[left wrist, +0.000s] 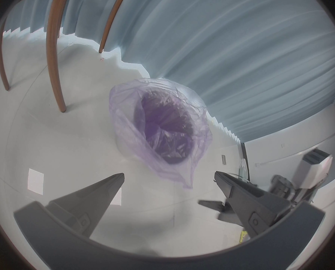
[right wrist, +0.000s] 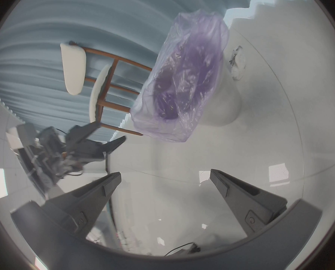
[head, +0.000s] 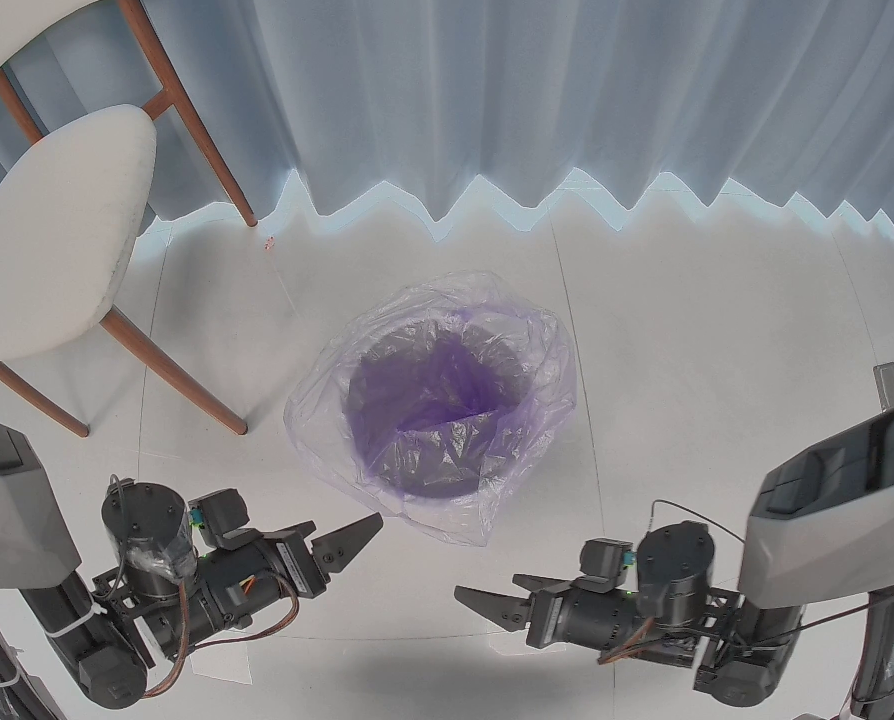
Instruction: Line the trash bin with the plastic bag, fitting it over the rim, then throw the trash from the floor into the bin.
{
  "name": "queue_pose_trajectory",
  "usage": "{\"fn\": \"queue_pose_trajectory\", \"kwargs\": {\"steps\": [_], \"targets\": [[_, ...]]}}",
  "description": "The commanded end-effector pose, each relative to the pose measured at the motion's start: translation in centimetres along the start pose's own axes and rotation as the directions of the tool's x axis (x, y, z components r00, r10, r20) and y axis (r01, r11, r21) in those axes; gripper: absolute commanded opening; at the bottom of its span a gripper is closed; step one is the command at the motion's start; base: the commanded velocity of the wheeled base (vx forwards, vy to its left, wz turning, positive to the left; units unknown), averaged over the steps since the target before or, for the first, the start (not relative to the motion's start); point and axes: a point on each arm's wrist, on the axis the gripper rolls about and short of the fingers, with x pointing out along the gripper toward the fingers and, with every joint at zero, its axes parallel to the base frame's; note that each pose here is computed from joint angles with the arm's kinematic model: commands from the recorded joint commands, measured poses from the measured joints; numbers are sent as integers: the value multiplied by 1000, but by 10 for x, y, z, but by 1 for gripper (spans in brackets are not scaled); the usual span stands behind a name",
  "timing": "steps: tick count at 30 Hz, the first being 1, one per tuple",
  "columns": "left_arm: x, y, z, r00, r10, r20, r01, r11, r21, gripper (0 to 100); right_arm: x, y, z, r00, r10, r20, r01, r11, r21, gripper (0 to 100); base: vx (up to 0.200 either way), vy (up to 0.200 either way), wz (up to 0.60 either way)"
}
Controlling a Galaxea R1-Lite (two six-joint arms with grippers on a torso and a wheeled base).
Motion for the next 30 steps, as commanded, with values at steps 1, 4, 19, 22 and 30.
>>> {"fn": "queue_pose_trajectory", "kwargs": {"steps": [1, 4, 19, 22, 30], "targets": [[40, 14, 12, 998, 51, 28, -50, 999, -16, 100, -48, 7, 28, 995, 37, 87, -48, 992, 120, 100, 0, 0, 0], [56, 19, 10, 998, 68, 10, -68, 997, -21, 100, -37, -4, 37, 993, 15, 121, -32, 989, 143, 100, 0, 0, 0], [68, 46, 21, 983, 177, -50, -180, 982, -59, 100, 32, -37, 28, 985, -96, 140, 79, 989, 125, 100, 0, 0, 0], [73, 48, 16, 981, 181, -67, -185, 981, -56, 100, 40, -39, 29, 984, -106, 142, 88, 988, 125, 100, 0, 0, 0], [78, 54, 7, 976, 194, -96, -200, 978, -55, 100, 50, -42, 36, 981, -138, 135, 121, 984, 132, 100, 0, 0, 0]]}}
